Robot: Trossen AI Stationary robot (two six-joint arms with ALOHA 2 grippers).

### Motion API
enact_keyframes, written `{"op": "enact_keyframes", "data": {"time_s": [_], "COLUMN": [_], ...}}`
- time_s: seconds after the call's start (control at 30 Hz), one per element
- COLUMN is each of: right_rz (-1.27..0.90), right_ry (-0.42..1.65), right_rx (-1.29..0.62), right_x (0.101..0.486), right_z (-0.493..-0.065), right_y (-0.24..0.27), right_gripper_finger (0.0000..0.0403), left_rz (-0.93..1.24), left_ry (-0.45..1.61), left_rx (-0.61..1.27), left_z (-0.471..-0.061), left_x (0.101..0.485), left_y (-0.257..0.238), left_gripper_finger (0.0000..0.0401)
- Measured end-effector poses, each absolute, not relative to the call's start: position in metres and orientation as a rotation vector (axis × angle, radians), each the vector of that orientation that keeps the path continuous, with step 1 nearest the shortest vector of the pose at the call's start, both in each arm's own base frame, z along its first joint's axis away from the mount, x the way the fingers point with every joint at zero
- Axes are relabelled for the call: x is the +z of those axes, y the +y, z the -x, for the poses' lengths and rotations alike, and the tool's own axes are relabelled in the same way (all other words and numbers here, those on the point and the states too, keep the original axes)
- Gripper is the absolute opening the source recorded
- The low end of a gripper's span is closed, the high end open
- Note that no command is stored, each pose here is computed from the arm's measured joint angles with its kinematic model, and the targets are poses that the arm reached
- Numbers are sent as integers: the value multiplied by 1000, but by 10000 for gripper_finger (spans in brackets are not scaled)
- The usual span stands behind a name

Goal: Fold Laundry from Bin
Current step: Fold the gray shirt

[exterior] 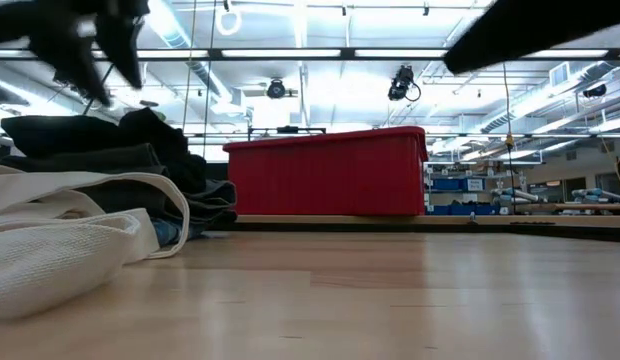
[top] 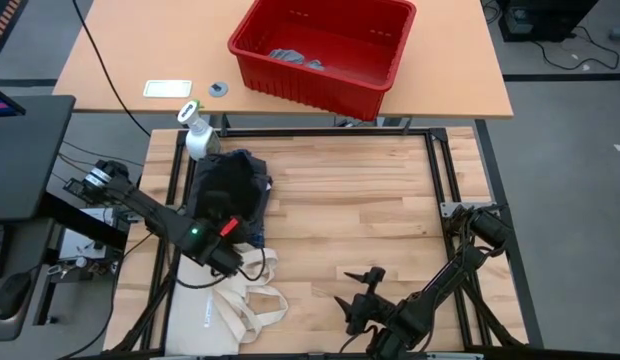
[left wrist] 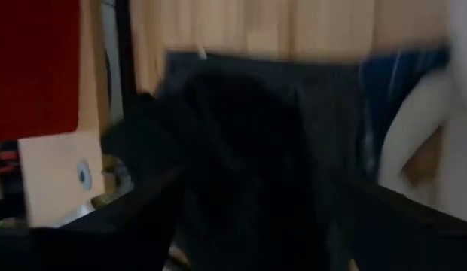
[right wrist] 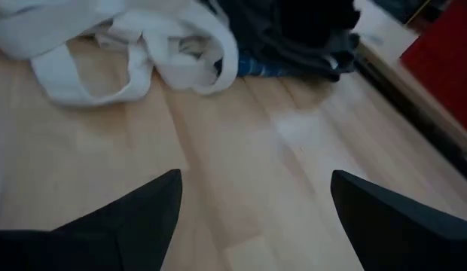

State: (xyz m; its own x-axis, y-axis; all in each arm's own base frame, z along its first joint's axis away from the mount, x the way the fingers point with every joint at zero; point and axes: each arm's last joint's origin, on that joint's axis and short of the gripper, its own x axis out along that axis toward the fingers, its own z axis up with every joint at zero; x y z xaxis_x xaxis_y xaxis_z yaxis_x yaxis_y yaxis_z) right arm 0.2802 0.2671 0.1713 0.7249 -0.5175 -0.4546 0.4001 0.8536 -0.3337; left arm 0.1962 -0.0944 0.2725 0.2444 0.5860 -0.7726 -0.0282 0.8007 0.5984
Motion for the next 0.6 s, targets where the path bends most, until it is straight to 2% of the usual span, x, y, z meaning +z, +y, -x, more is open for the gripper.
{"op": "enact_keyframes", "data": {"time_s": [0.13,0.3,0.37,0.6], "right_rz": [201,69,39,76], "right_ry": [522,551,588,667], "right_rx": [-539,-587,-610,-674], "right_x": [172,171,170,180], "right_z": [-282,-296,-306,-339], "right_y": [266,251,239,189], "right_gripper_finger": [347,347,347,346], "left_rz": [-443,-628,-631,-438], "left_ry": [1147,723,612,378], "left_rx": [476,477,476,229], "left_z": [-201,-196,-196,-216], "left_x": [296,313,317,298], "left_y": [-102,-127,-128,-82], "left_gripper_finger": [316,298,287,243]}}
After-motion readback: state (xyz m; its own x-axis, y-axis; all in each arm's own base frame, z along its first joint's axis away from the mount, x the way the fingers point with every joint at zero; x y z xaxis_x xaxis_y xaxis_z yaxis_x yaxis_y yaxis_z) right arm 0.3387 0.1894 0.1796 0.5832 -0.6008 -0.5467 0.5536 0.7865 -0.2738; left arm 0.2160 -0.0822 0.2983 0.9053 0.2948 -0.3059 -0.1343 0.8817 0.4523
